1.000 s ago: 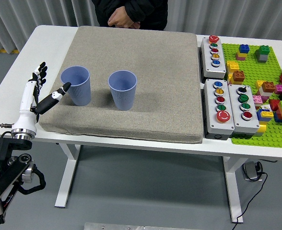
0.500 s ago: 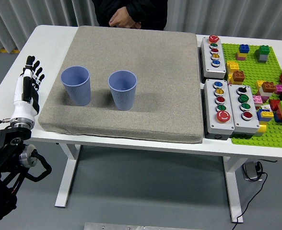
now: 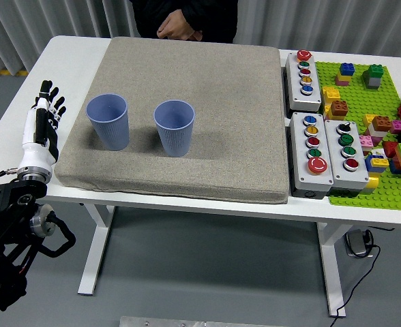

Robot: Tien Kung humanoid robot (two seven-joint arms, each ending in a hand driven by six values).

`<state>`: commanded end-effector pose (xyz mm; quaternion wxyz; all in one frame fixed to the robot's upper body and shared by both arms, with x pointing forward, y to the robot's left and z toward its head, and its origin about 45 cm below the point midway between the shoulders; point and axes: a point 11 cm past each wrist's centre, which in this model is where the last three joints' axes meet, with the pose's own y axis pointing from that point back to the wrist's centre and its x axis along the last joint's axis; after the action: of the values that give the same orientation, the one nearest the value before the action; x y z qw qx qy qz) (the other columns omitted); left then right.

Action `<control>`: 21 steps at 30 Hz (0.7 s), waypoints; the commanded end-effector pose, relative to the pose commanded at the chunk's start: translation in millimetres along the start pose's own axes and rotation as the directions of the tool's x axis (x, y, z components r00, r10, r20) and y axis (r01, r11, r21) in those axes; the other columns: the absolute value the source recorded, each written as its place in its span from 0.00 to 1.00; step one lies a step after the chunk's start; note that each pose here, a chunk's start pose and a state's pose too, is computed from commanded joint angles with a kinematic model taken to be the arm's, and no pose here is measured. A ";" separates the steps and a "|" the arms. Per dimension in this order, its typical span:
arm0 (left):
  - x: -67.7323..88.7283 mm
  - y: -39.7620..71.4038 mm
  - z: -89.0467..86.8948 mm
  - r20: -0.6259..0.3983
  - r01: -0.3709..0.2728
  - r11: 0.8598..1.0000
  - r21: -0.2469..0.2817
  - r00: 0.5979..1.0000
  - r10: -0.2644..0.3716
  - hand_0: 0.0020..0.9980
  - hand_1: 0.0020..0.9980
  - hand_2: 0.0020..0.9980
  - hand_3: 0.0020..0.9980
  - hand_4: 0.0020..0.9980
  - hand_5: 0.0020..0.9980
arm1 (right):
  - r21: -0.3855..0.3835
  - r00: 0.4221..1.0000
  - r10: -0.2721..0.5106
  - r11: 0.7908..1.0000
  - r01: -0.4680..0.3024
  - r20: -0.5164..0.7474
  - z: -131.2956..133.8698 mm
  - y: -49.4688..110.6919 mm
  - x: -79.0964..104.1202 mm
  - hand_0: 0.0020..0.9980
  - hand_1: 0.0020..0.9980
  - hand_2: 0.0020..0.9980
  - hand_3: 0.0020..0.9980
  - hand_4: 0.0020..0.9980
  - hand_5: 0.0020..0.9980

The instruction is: Pick cup pour cup place

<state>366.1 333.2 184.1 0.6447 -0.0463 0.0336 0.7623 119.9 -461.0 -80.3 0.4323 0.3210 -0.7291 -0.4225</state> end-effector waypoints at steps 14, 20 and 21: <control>3.3 1.3 -1.3 0.031 -0.010 1.000 -0.001 0.999 0.010 0.93 0.93 1.00 0.96 0.79 1.00 | -0.007 1.000 -0.001 1.000 0.001 0.001 2.7 -0.2 -0.6 0.70 0.63 0.59 0.59 0.00 0.24; 2.4 3.2 -1.9 0.034 -0.006 1.000 -0.001 0.999 0.006 0.92 0.93 1.00 0.96 0.79 1.00 | -0.012 1.000 -0.002 1.000 0.002 -0.001 5.8 -0.5 -0.4 0.70 0.63 0.59 0.59 0.00 0.24; 1.9 3.2 -1.5 0.034 -0.005 1.000 -0.002 0.999 0.005 0.92 0.93 1.00 0.96 0.79 1.00 | -0.012 1.000 -0.002 1.000 0.002 0.000 6.1 -0.6 -0.4 0.70 0.63 0.59 0.59 0.00 0.24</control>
<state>362.6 334.4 182.3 0.6434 -0.0338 0.0220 0.7645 114.6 -458.8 -82.6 0.4341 0.3189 -0.7262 -0.4273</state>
